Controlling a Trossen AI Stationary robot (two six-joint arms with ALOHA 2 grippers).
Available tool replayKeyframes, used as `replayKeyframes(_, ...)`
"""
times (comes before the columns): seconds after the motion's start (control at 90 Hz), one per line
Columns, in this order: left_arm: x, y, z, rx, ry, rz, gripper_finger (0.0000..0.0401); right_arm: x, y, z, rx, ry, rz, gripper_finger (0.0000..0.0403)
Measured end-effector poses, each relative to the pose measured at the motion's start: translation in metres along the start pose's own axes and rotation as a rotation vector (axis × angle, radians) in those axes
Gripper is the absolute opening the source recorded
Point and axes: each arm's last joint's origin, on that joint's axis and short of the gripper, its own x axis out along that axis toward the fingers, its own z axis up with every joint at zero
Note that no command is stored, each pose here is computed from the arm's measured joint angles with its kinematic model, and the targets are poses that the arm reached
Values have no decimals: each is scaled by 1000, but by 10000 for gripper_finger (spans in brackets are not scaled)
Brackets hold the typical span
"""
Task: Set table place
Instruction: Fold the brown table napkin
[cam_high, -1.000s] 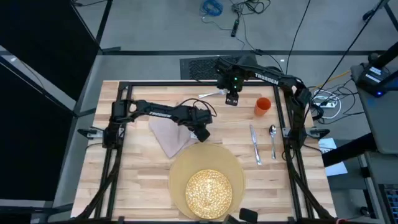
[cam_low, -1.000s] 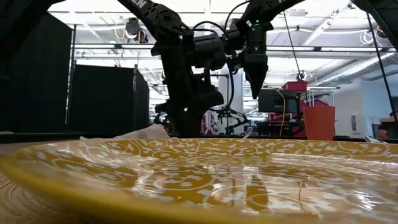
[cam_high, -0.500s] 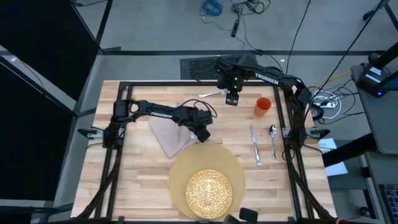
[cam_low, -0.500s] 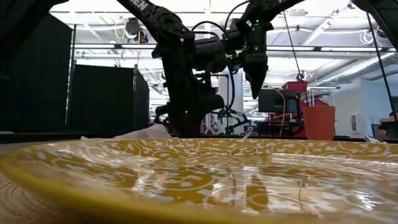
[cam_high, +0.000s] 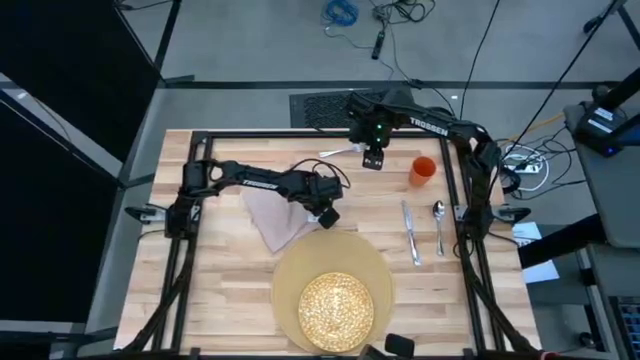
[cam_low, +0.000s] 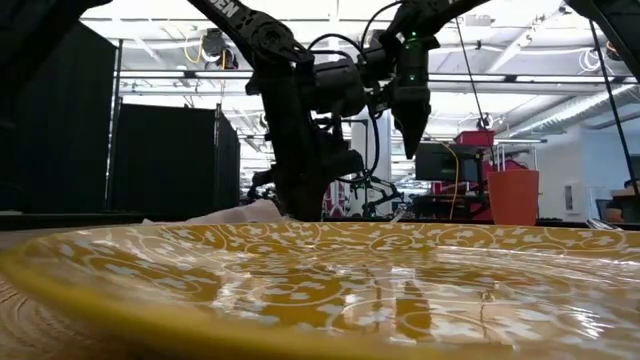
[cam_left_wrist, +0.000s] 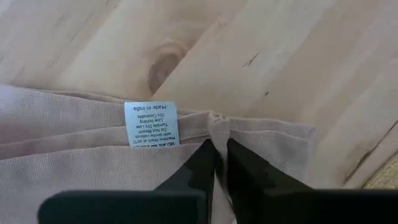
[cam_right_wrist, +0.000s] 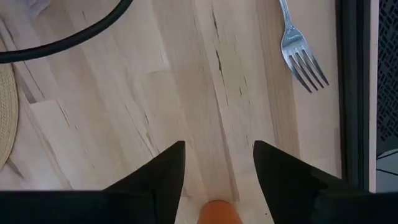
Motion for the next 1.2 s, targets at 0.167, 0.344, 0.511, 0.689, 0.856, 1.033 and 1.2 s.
replayKeyframes(0.167,0,0,0,-1,2,-8,56,0,0,0,0,0,0,176)
replayKeyframes(0.344,0,-1,0,-1,-3,-11,86,0,0,0,0,0,0,176)
replayKeyframes(0.511,0,-1,1,3,-10,-13,91,0,0,0,0,0,0,176)
replayKeyframes(0.689,-2,-1,2,3,-18,-17,91,0,0,0,0,0,0,176)
replayKeyframes(0.856,-5,-1,2,4,-23,-20,90,0,0,0,0,-1,0,176)
replayKeyframes(1.033,-6,-1,2,4,-21,-19,90,0,0,0,0,-1,0,176)
replayKeyframes(1.2,-6,-1,2,3,-22,-20,90,0,0,0,0,-2,0,176)
